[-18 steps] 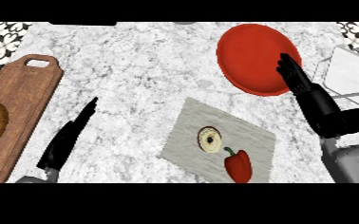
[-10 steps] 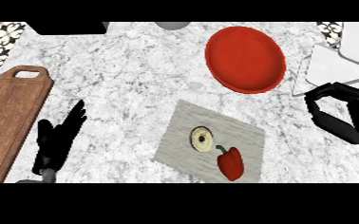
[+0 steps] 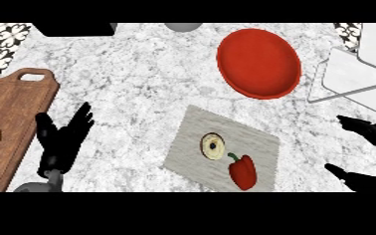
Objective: Pick the bell pepper from the placemat and place it in the tiered shelf
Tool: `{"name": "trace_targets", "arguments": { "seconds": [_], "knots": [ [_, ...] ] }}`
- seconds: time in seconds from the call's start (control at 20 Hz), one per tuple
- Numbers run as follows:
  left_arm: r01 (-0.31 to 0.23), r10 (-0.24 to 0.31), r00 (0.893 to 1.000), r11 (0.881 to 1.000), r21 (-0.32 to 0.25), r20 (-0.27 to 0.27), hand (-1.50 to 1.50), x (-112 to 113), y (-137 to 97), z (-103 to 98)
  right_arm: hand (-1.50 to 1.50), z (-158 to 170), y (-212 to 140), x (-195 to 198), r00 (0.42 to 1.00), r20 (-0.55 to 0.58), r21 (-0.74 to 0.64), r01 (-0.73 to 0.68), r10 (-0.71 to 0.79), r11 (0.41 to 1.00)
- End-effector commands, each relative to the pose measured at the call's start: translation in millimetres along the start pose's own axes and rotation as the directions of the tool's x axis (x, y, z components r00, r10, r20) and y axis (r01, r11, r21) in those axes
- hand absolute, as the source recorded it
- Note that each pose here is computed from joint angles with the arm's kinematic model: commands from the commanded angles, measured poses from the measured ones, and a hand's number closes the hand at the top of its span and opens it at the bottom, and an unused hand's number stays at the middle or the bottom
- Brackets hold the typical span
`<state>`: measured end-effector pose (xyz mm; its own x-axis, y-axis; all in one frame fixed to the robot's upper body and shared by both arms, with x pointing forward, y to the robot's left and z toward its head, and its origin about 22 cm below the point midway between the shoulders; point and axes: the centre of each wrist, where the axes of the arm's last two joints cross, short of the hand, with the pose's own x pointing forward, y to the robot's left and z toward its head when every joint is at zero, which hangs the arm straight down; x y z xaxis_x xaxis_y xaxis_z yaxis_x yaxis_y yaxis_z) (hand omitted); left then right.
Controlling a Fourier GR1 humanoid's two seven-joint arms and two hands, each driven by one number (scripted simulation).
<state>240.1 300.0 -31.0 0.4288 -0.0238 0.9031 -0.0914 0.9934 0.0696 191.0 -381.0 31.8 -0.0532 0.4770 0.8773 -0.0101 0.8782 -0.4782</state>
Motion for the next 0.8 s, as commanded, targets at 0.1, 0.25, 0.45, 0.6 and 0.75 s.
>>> {"name": "trace_targets", "arguments": {
  "seconds": [0.1, 0.25, 0.45, 0.6, 0.75],
  "knots": [
    [-0.021, 0.021, 1.000, 1.000, 0.005, -0.015, 0.00, 26, 5, -5, -1.50, 23, -18, 47, 0.999, 0.020, 0.243, -0.042, 0.038, 0.969],
    [-0.020, 0.021, 1.000, 1.000, 0.012, -0.017, 0.00, 8, 10, -2, -1.50, 9, -14, 78, 0.996, 0.024, 0.283, -0.088, 0.085, 0.955],
    [-0.019, 0.019, 1.000, 1.000, 0.000, -0.012, 0.00, -1, -8, -3, -1.50, 25, 14, 123, 0.984, -0.022, 0.329, -0.162, 0.179, 0.930],
    [-0.014, 0.014, 1.000, 1.000, -0.012, -0.017, 0.00, -8, -4, -5, -1.50, 28, 34, 145, 0.969, -0.090, 0.310, -0.192, 0.230, 0.931],
    [-0.014, 0.013, 1.000, 0.999, -0.040, -0.024, 0.00, 7, -15, -8, -1.50, 24, 47, 167, 0.951, -0.141, 0.246, -0.235, 0.274, 0.940]
  ]
}}
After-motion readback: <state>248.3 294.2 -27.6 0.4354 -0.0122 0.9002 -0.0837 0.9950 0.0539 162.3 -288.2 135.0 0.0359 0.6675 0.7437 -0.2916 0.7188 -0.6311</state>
